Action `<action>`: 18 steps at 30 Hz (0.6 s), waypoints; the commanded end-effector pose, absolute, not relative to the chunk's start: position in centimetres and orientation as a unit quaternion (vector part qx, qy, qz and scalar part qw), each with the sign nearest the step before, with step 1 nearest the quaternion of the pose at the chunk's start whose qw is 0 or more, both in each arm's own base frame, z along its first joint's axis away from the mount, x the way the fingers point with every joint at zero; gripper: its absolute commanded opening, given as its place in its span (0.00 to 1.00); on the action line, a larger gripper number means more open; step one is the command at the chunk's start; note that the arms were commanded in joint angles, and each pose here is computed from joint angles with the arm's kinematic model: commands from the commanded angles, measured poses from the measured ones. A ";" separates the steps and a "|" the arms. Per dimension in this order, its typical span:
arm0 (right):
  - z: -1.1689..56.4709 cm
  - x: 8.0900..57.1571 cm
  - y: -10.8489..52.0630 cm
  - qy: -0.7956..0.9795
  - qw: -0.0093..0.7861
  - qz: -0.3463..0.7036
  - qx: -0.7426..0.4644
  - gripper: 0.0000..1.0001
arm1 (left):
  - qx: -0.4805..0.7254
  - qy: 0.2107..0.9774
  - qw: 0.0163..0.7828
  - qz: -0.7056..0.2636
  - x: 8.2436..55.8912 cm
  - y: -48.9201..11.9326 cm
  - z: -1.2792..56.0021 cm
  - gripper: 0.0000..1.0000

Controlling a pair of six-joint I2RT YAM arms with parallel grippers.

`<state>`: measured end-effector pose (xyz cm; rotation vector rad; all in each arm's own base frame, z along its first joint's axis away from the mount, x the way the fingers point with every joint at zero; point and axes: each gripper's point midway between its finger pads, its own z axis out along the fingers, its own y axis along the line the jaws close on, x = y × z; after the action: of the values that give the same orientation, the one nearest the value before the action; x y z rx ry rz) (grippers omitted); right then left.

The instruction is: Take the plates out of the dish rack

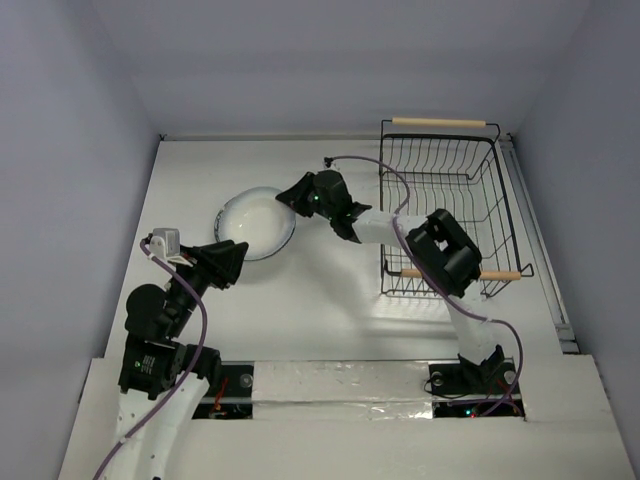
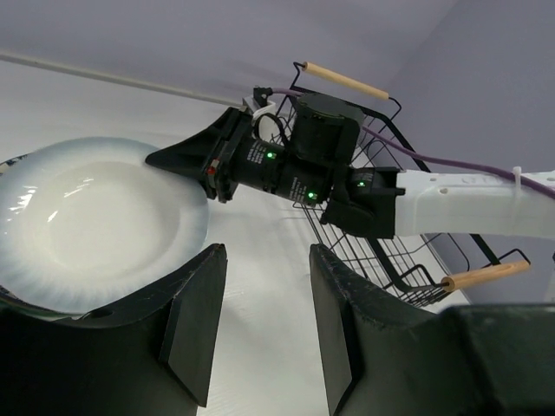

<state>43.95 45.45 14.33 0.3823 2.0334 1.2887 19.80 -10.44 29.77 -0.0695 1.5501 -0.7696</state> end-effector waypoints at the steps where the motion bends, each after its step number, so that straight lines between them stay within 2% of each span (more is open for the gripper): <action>1: 18.5 44.1 48.6 0.740 0.358 0.549 0.149 0.26 | -0.022 0.668 0.661 -0.342 20.1 -10.6 30.8 0.40; 6: 16.3 44.6 49.1 0.762 0.347 0.527 0.149 0.38 | -0.022 0.669 0.660 -0.341 20.1 -10.6 30.8 0.40; 7: 16.6 44.7 48.9 0.760 0.354 0.524 0.147 0.42 | -0.022 0.670 0.659 -0.342 20.1 -10.6 30.7 0.40; 8: 16.5 44.7 48.7 0.763 0.357 0.519 0.147 0.53 | -0.022 0.670 0.659 -0.341 20.2 -10.6 30.8 0.40; 10: 17.1 44.6 48.5 0.764 0.363 0.515 0.140 0.59 | -0.021 0.669 0.660 -0.342 20.1 -10.6 30.8 0.41; 11: 17.6 44.6 48.4 0.765 0.370 0.511 0.130 0.67 | -0.021 0.670 0.659 -0.342 20.1 -10.6 30.7 0.41; 13: 17.8 45.0 47.5 0.767 0.389 0.491 0.140 0.75 | -0.020 0.670 0.658 -0.342 20.2 -10.7 30.7 0.45; 15: 19.1 45.2 46.4 0.767 0.415 0.469 0.136 0.89 | -0.021 0.673 0.657 -0.341 20.3 -10.7 30.6 0.51; 18: 21.4 45.5 44.6 0.769 0.454 0.431 0.127 1.00 | -0.024 0.672 0.659 -0.338 20.4 -10.5 30.7 0.60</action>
<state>44.82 46.40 14.64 0.3502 2.0294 1.1614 20.06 -10.43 29.52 -0.0730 1.5624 -0.7660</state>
